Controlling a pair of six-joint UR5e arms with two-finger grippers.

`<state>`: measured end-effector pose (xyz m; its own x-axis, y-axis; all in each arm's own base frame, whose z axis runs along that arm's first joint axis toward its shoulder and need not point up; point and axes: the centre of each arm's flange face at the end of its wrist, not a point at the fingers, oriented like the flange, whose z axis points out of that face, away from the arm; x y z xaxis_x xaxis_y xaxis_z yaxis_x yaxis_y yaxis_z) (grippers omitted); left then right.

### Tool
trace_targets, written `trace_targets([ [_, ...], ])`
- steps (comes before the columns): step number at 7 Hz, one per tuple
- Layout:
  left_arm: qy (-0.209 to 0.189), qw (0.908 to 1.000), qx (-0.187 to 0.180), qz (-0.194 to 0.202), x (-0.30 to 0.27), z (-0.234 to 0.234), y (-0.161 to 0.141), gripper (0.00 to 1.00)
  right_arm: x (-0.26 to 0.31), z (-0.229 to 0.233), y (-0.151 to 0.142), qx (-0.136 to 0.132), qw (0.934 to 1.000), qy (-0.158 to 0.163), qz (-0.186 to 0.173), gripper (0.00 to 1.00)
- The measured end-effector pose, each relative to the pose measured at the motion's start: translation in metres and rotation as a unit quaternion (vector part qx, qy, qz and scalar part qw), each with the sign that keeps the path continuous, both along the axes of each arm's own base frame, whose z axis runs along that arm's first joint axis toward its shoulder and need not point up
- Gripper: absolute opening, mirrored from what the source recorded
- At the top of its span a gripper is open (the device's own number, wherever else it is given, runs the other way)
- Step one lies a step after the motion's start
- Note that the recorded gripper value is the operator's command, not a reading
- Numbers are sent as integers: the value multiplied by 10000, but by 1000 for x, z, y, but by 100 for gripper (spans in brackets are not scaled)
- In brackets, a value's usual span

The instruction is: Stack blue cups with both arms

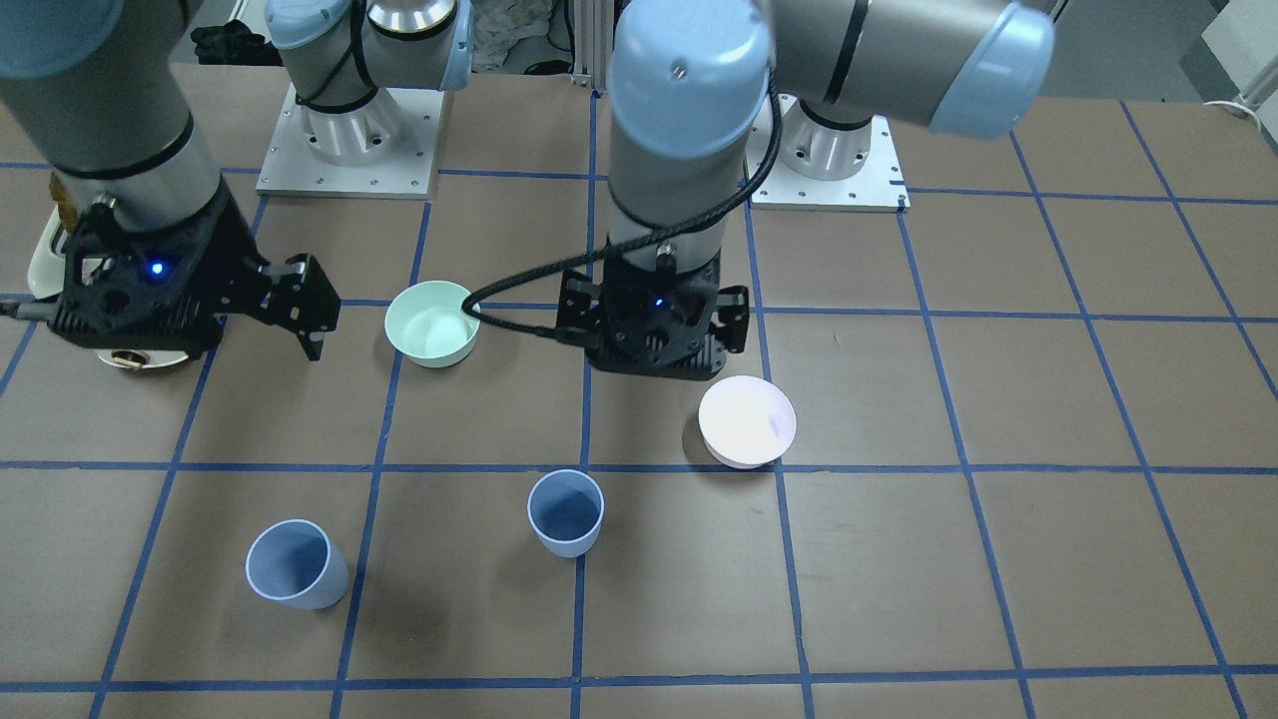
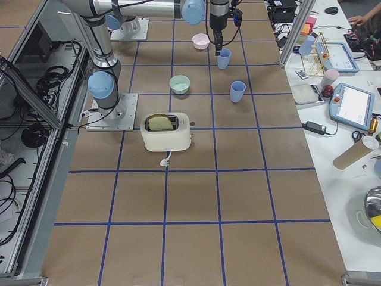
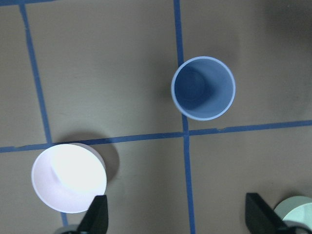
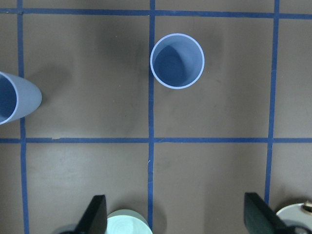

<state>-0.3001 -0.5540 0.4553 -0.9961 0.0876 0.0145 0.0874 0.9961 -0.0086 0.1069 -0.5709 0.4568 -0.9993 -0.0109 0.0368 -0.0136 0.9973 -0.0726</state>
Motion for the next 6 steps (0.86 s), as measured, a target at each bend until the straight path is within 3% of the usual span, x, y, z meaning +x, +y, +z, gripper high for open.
trace_targets([
  [2,47,9995,-214,247,63,19,35,100,-30,-58,-57,-67,10000,-8,-55,100],
  [4,66,9974,-482,533,101,26,59,100,-50,-120,-110,-206,9998,11,-37,93],
  [6,61,9962,-543,678,118,33,64,100,-66,-171,-128,-64,9999,-27,-109,86],
])
